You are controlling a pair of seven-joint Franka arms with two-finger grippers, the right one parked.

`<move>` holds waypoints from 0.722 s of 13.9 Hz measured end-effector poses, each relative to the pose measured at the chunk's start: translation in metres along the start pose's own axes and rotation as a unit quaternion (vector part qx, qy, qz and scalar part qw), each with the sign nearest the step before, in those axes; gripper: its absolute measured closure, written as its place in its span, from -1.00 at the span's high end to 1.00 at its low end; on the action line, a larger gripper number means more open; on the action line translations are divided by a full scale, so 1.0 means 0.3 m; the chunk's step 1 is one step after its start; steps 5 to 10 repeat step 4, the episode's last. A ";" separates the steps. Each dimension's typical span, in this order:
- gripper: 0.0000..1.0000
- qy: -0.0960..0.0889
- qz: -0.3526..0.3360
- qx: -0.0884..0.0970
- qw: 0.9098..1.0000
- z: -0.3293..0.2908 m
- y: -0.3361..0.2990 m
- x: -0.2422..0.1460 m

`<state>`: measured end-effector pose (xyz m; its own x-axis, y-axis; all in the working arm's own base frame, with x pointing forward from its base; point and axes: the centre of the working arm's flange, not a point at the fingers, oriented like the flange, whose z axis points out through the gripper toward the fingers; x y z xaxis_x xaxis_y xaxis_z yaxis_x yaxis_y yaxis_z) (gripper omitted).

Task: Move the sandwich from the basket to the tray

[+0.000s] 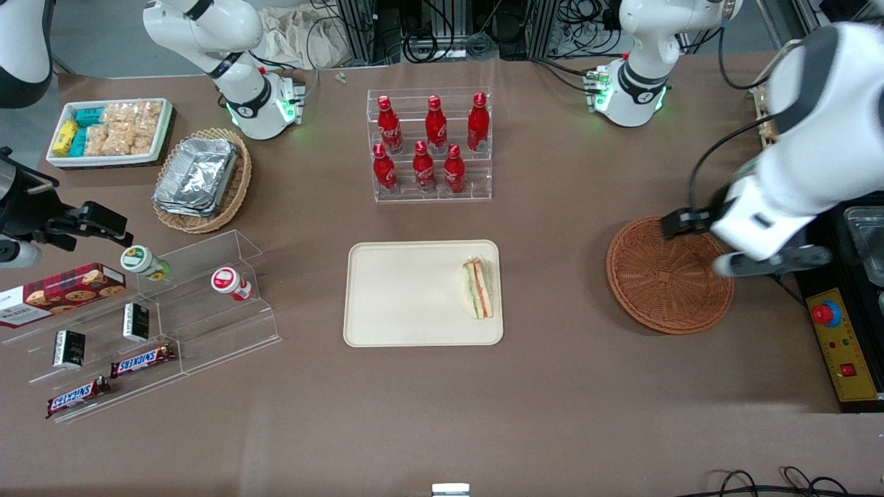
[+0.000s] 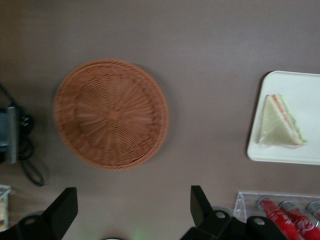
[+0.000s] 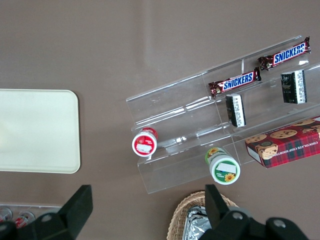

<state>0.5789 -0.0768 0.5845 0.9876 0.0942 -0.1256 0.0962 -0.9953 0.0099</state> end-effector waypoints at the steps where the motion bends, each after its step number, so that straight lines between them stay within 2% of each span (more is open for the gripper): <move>1: 1.00 0.001 -0.002 -0.001 1.000 -0.033 -0.072 -0.029; 4: 1.00 0.008 0.008 -0.001 1.000 -0.076 -0.123 -0.126; 10: 1.00 0.008 0.008 -0.001 1.000 -0.076 -0.123 -0.126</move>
